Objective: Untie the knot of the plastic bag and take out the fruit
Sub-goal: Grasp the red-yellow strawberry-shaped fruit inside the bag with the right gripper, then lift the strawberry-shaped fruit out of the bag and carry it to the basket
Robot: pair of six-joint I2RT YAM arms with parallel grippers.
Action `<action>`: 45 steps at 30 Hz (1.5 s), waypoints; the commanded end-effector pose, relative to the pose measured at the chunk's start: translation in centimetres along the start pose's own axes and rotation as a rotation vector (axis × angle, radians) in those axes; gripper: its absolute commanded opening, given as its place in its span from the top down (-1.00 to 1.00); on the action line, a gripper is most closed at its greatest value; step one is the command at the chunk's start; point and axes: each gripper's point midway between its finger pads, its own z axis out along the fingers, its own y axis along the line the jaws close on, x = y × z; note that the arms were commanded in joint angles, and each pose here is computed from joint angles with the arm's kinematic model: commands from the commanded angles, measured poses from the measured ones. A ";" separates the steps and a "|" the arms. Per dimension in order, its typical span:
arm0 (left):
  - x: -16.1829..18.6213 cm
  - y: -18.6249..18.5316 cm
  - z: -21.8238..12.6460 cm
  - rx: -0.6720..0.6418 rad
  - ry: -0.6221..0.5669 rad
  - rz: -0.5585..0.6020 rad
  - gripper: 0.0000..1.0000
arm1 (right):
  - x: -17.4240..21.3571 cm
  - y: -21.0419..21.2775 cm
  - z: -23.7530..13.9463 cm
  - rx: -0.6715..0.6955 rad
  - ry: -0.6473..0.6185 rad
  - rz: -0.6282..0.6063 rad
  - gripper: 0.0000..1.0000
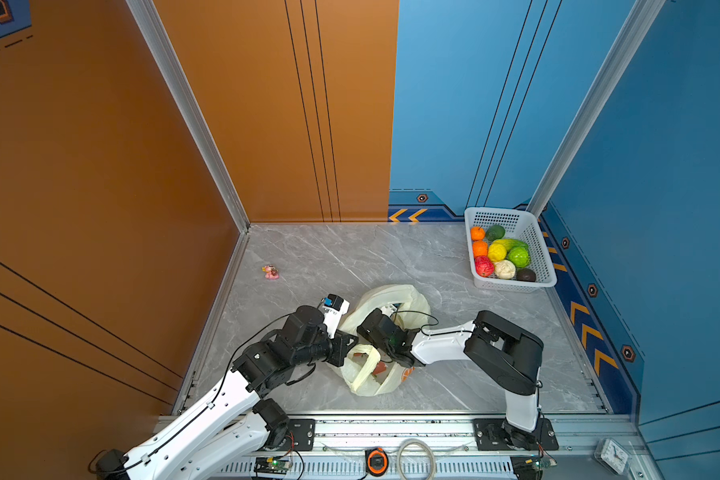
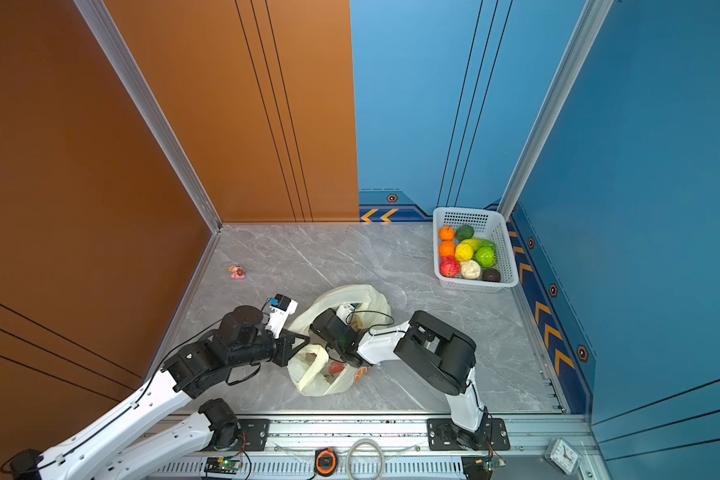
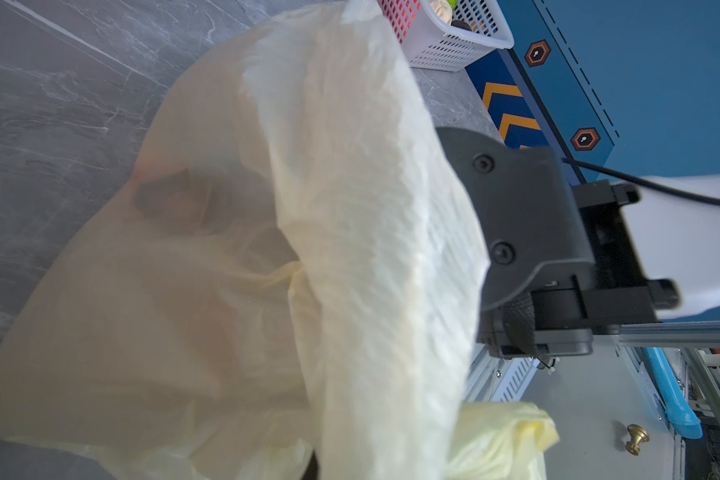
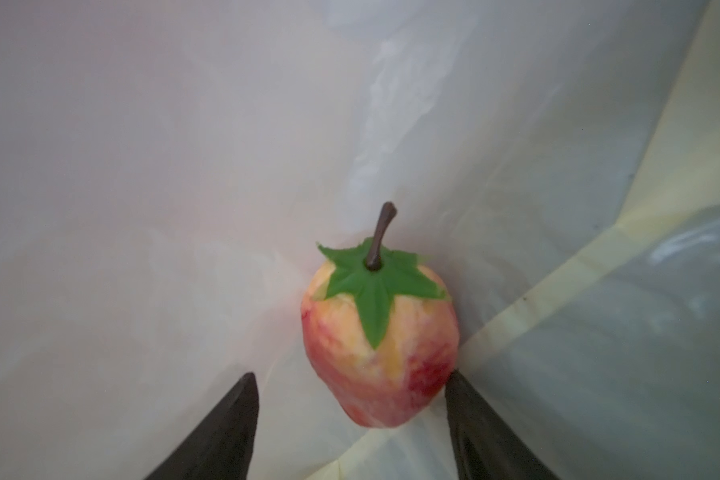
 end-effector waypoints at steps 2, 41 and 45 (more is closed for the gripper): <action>0.1 -0.4 0.1 0.029 0.012 0.012 1.00 | -0.3 0.2 2.1 0.001 0.002 0.012 -0.39; -1.0 3.0 -0.5 -0.111 -0.058 -0.012 1.00 | -0.1 0.2 -9.4 0.025 0.187 -0.126 0.27; -1.1 3.2 -0.5 -0.116 -0.062 -0.013 1.00 | -0.4 0.3 -11.6 0.049 0.200 -0.190 0.27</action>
